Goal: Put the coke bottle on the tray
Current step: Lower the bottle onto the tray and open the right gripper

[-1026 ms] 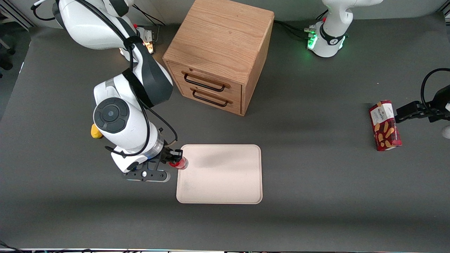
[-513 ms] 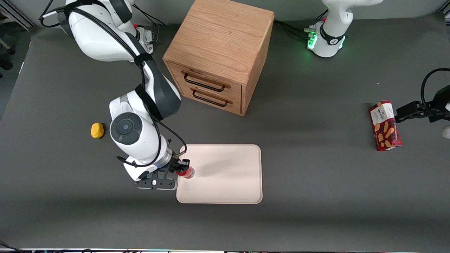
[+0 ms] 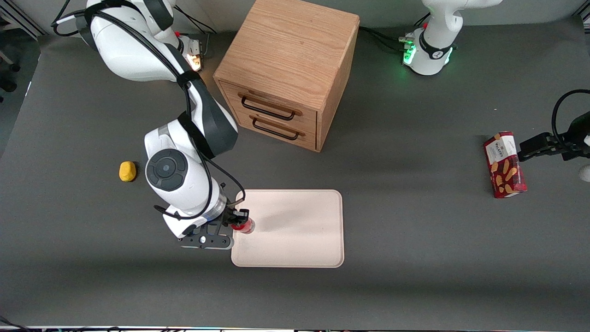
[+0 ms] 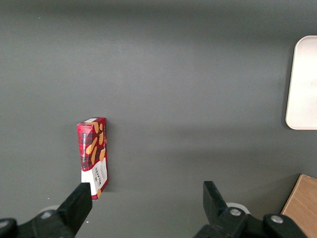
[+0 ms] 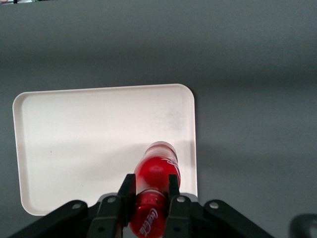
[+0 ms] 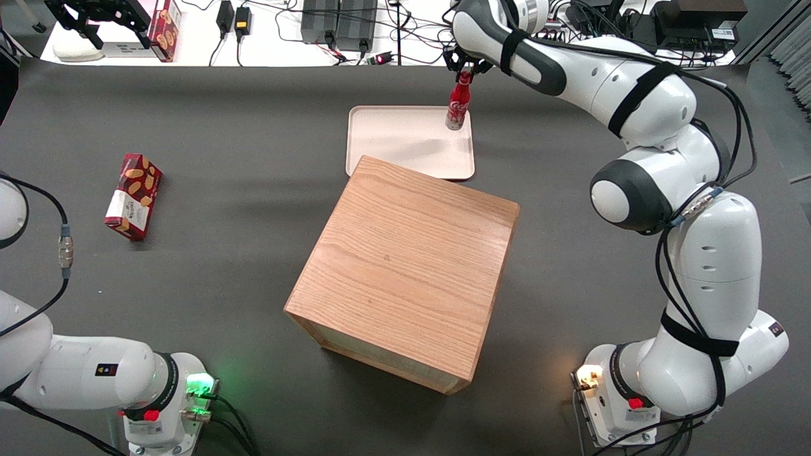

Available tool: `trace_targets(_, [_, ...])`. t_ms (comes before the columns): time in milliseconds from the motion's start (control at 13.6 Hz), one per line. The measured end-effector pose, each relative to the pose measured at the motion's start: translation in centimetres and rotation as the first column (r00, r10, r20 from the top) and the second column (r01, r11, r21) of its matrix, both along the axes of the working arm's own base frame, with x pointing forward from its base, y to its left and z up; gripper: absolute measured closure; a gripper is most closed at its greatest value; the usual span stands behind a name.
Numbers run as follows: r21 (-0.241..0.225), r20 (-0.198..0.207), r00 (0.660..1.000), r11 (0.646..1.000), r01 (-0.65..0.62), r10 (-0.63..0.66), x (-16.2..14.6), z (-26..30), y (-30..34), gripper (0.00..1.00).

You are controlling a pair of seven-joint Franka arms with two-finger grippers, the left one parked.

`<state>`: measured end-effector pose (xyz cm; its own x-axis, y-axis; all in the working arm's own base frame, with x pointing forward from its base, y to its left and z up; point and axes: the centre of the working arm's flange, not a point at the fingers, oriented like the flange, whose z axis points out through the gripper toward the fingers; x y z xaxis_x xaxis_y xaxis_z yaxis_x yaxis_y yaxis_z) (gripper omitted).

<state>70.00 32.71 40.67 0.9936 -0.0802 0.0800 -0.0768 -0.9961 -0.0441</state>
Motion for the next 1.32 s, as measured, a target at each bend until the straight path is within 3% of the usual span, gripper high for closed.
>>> trace_targets(1319, [-0.043,-0.046,0.999,0.999,-0.006,0.004,0.2,-6.4,-0.2,0.69])
